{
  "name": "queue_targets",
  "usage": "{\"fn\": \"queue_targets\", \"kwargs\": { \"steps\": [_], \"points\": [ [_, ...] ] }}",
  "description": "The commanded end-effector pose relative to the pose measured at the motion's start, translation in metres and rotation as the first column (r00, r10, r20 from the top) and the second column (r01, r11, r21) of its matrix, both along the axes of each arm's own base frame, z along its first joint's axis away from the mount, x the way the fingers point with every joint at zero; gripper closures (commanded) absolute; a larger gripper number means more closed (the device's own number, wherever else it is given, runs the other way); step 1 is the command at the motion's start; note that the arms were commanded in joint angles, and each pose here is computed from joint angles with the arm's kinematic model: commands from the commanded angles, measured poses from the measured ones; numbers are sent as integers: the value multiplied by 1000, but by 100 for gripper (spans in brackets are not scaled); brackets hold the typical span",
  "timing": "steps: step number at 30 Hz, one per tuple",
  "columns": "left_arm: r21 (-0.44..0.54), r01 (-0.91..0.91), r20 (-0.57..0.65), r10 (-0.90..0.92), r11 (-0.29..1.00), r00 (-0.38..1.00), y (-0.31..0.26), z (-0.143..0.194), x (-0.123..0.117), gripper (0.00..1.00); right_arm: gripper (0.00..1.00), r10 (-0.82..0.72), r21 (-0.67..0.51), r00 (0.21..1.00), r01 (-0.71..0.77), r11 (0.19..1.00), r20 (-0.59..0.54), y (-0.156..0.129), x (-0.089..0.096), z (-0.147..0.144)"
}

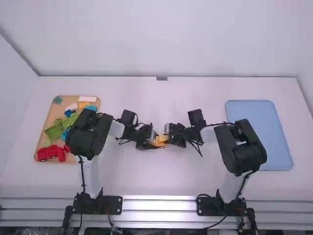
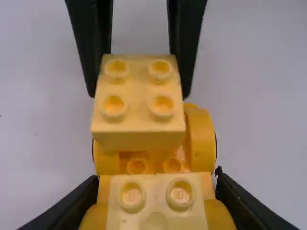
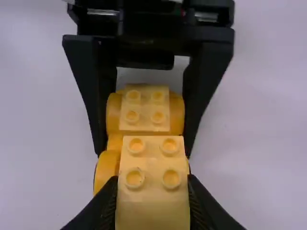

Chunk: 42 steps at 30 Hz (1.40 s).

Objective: Assemble lego blocks to make yellow taxi

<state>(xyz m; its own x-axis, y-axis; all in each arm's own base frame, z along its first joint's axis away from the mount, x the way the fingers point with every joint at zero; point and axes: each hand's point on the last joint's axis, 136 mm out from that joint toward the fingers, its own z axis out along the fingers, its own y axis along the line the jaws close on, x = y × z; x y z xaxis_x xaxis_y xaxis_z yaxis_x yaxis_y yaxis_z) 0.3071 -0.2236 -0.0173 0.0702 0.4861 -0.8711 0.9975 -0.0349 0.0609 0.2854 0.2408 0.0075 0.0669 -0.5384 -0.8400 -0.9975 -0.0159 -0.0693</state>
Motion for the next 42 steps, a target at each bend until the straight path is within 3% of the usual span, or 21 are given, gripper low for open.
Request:
{"fn": "queue_targets", "kwargs": {
  "steps": [1,7,21,42],
  "points": [
    [18,2,-15,-2,1000,1000,1,-9,-5,50,98,27,2,999,-27,1000,-29,6,-11,-5],
    [18,2,-16,-1,1000,1000,2,-9,-5,50,98,29,-18,999,-29,999,-25,9,-12,-8],
    [19,2,-20,-1,1000,1000,2,-9,-6,50,99,-38,-53,999,37,998,-10,3,2,-11],
    [18,2,-15,-2,1000,1000,1,-9,-5,50,95,-14,-46,1000,13,999,-26,8,-5,-11]
  ]
}}
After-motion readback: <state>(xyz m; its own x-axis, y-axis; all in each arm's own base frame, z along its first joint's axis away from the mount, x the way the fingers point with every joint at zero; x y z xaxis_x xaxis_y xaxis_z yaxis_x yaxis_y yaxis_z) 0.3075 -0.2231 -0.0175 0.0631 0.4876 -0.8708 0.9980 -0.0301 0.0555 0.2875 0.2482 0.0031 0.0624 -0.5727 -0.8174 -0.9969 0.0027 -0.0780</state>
